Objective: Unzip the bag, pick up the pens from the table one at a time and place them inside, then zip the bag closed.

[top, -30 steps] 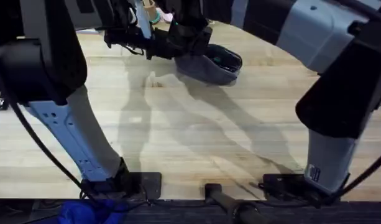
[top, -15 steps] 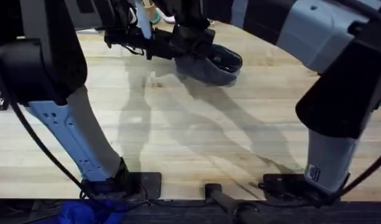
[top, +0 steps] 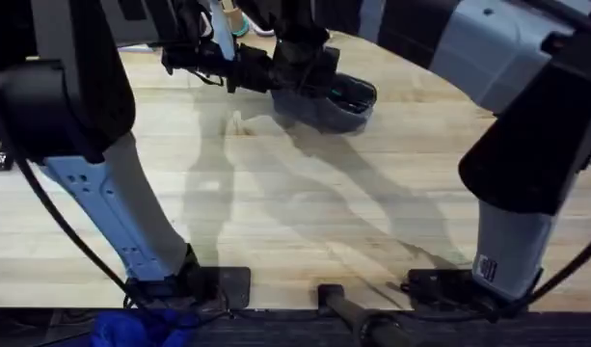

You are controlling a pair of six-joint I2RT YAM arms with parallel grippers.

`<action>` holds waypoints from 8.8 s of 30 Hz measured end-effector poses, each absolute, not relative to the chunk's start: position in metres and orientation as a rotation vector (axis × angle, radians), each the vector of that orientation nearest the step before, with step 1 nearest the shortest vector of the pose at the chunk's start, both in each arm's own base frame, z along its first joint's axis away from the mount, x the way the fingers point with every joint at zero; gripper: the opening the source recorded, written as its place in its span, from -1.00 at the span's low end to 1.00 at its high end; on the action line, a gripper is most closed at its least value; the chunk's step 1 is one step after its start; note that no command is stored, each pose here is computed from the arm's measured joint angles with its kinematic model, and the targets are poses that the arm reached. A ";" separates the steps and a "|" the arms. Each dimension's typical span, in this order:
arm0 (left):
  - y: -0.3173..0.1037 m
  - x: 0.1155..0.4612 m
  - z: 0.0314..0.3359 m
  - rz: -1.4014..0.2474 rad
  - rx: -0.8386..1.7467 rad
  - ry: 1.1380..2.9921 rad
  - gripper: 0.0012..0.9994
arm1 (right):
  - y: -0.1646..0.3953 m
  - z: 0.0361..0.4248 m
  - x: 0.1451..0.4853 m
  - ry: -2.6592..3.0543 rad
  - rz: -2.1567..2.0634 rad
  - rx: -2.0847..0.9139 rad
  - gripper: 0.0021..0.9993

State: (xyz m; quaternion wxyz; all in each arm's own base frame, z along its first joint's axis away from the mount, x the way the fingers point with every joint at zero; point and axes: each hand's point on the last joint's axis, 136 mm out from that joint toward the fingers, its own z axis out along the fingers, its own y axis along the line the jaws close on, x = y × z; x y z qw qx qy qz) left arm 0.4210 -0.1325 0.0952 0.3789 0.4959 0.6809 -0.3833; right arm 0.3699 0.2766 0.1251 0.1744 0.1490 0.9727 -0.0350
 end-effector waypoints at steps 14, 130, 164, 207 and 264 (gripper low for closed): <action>-0.132 0.421 0.095 -0.977 1.268 1.742 -0.92 | 0.275 0.131 0.367 2.786 -0.119 0.331 -0.94; -0.132 0.422 0.094 -0.970 1.271 1.742 -0.92 | 0.186 0.189 0.334 2.878 0.031 0.068 -0.94; -0.132 0.419 0.094 -0.984 1.265 1.756 -0.92 | 0.162 0.193 0.293 2.811 0.383 0.146 0.99; -0.132 0.419 0.094 -0.988 1.263 1.759 -0.92 | 0.204 0.105 0.375 2.549 1.123 0.320 0.99; -0.132 0.419 0.094 -0.987 1.263 1.760 -0.92 | 0.252 0.192 0.368 2.297 1.356 0.144 0.99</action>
